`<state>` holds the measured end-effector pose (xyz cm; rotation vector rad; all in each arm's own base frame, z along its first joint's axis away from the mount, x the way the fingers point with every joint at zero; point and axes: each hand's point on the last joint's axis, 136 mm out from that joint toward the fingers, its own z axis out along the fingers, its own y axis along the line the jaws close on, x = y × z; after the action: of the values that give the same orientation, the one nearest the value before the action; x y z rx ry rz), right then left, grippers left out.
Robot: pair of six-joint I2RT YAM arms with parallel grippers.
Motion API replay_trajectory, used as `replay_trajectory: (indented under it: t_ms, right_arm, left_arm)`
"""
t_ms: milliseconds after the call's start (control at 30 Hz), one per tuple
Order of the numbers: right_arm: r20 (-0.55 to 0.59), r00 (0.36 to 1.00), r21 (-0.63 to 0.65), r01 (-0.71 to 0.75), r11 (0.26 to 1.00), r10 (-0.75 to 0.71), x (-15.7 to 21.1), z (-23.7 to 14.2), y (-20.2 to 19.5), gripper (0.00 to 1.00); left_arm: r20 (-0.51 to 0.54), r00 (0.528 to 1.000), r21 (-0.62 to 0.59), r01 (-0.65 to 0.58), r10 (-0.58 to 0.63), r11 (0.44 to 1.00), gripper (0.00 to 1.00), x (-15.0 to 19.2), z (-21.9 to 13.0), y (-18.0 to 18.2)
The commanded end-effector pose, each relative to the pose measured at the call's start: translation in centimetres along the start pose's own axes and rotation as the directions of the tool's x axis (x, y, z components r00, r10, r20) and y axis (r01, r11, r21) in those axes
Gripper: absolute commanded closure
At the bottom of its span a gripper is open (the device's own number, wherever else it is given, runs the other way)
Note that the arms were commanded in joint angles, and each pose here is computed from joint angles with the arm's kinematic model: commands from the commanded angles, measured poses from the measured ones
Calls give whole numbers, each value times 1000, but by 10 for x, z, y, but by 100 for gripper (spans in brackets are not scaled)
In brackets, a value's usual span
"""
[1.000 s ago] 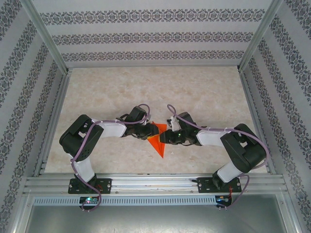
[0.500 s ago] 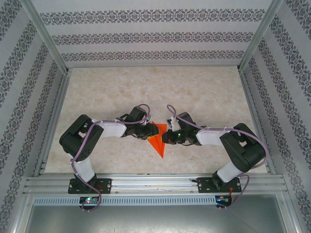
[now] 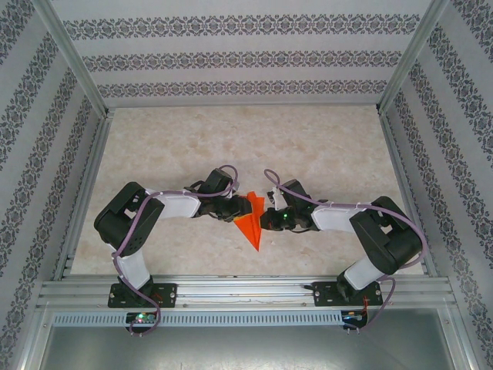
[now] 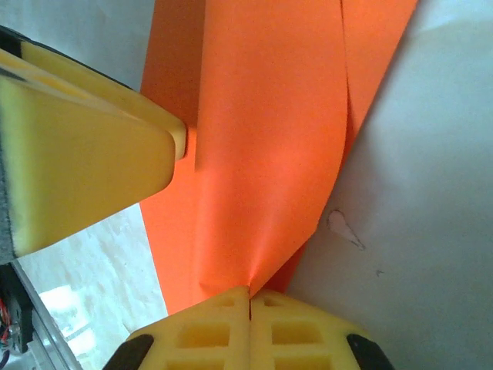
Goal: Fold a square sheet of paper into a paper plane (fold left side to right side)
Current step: Fourth fold the wing at the center of the table.
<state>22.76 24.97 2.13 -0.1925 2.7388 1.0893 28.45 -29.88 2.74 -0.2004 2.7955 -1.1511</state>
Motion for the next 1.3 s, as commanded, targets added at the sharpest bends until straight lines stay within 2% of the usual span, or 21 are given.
replay_trajectory:
  t_ms: [0,1267]
  right_arm:
    - [6,1000,18,26,999,-26,-5,-1,0,100]
    - [-39,999,60,24,998,-22,-1,11,-11,100]
  left_arm:
    - [-26,1000,-126,13,-16,992,61,13,6,32]
    - [-27,1000,-117,10,-13,993,60,13,5,29]
